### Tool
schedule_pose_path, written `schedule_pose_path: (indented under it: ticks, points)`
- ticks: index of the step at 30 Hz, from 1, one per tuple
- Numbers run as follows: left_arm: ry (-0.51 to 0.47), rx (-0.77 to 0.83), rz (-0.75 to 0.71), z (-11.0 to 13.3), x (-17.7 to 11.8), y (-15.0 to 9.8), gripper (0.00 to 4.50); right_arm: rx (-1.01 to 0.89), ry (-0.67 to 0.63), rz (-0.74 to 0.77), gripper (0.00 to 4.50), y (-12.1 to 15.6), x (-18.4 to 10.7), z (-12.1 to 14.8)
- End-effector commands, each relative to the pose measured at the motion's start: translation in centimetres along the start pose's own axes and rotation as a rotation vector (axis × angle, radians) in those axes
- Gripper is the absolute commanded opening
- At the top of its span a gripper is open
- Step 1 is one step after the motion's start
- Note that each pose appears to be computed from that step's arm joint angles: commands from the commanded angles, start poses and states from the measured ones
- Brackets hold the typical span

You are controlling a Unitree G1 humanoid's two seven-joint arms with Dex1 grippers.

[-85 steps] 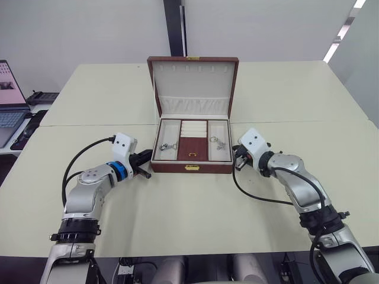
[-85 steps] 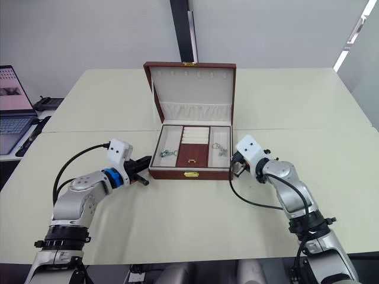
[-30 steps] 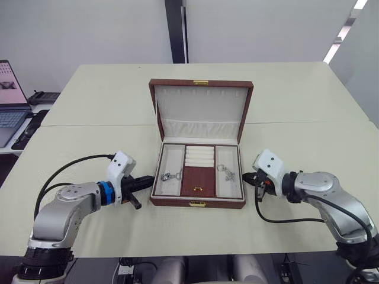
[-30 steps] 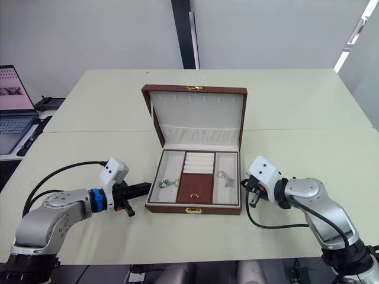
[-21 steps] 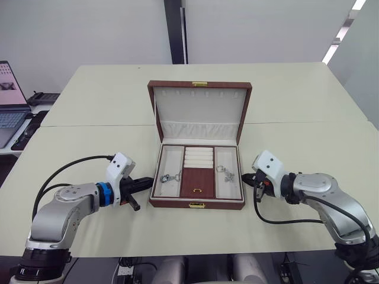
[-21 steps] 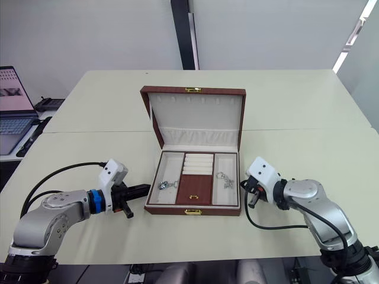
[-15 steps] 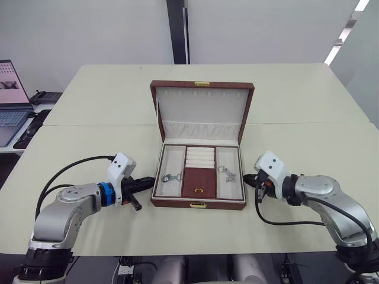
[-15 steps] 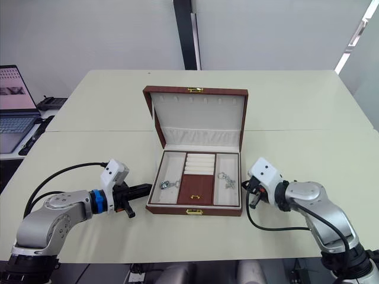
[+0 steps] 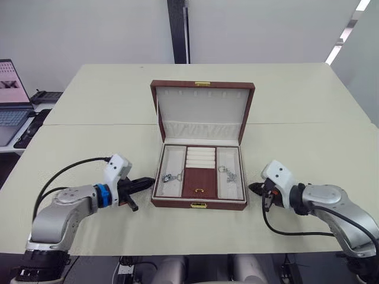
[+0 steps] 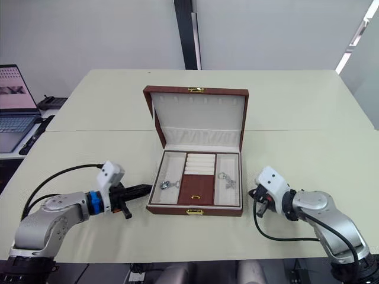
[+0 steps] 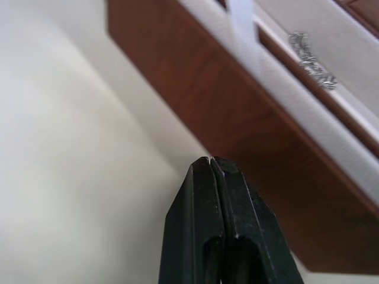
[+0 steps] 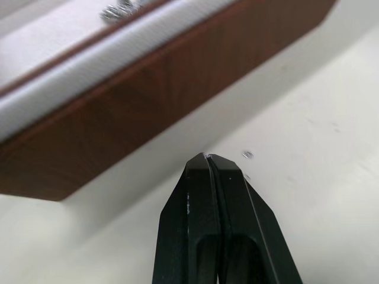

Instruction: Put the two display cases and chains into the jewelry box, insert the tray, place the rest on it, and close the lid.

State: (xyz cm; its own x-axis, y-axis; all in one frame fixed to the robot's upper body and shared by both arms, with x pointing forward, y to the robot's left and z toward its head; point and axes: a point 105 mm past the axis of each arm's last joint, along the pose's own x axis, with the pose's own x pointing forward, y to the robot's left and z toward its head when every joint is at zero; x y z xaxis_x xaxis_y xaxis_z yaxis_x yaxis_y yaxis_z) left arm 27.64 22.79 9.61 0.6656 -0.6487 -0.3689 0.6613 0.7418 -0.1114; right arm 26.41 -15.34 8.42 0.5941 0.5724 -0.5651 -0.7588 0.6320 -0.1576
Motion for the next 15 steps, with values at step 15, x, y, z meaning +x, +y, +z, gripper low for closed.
schedule_pose_path:
  ticks: [15]
  points:
    - [-0.317,0.122,-0.174,5.5,-6.1,-8.5,0.0,-0.156,-0.281,-0.187,0.02,-2.3,-3.9,3.2]
